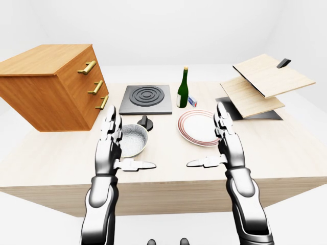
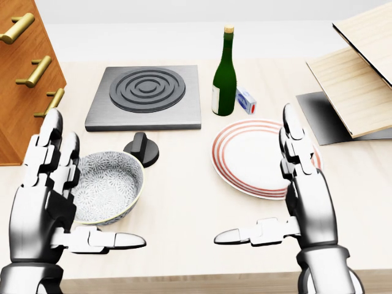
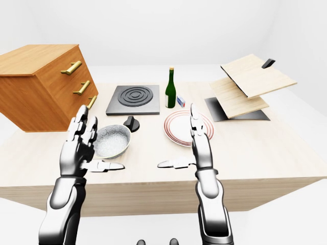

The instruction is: Pick up the akita bowl and put it on the plate.

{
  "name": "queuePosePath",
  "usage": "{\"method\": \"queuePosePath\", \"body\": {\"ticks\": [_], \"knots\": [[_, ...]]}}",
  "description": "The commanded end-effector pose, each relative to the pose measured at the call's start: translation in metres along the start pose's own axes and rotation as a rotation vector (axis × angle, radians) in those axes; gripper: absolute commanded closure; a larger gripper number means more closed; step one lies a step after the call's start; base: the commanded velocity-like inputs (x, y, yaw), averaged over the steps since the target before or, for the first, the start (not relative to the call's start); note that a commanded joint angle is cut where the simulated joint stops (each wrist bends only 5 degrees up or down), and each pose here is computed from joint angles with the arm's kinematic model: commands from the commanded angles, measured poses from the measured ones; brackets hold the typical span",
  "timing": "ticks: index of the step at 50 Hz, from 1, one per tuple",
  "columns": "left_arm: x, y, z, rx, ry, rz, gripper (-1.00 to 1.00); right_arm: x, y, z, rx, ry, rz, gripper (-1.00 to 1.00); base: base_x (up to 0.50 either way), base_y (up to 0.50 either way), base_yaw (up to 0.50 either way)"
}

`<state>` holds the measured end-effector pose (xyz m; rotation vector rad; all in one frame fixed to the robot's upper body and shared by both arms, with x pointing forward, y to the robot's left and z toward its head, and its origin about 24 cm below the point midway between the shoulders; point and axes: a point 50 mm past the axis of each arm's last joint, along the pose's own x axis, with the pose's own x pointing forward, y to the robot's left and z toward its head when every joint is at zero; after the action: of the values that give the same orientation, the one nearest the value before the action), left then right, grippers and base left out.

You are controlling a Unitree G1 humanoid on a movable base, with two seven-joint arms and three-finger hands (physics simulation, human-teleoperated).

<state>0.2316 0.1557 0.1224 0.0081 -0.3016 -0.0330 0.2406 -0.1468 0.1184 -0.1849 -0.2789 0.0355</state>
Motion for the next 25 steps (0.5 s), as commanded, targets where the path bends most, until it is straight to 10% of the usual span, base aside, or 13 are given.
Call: {"method": "queuePosePath", "body": {"ticks": [1, 25], "knots": [[0.001, 0.004, 0.023, -0.001, -0.102, 0.013, -1.00, 0.000, -0.002, 0.019, -0.026, -0.079, 0.000, -1.00, 0.00, 0.00, 0.00], [0.021, 0.047, 0.060, 0.073, -0.272, 0.145, -1.00, 0.000, -0.003, 0.019, -0.035, -0.081, -0.007, -1.00, 0.00, 0.00, 0.00]]}}
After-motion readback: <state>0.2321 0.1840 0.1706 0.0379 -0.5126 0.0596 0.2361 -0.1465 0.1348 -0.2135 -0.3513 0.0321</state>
